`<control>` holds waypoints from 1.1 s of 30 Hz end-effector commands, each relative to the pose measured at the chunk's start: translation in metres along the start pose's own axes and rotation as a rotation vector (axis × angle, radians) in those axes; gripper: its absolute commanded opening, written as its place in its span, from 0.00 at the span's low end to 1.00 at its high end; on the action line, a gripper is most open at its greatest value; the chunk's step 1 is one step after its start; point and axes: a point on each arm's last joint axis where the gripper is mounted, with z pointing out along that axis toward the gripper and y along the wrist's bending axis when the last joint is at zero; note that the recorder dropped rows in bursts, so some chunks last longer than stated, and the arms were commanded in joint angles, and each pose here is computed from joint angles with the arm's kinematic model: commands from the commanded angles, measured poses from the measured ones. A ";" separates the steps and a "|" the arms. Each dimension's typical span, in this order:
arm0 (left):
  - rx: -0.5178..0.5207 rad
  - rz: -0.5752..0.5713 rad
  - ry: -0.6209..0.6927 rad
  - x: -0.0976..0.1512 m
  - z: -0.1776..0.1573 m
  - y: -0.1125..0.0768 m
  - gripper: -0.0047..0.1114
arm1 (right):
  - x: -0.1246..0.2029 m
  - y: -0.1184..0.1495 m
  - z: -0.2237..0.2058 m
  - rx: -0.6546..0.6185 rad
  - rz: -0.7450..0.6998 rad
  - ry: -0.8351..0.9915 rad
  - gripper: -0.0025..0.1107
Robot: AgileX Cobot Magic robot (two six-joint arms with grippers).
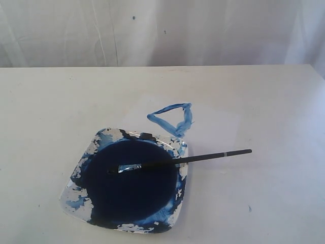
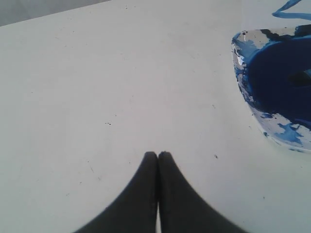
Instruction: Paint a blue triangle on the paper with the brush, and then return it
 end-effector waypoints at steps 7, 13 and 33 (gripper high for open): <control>0.000 -0.003 0.005 0.001 0.000 0.000 0.04 | 0.000 0.000 -0.001 -0.001 -0.010 -0.002 0.02; -0.006 -0.006 0.006 0.001 0.000 0.000 0.04 | 0.000 0.000 -0.001 -0.001 -0.010 -0.002 0.02; -0.112 -0.046 0.019 0.002 0.000 0.006 0.04 | 0.000 0.000 -0.001 -0.001 -0.010 -0.002 0.02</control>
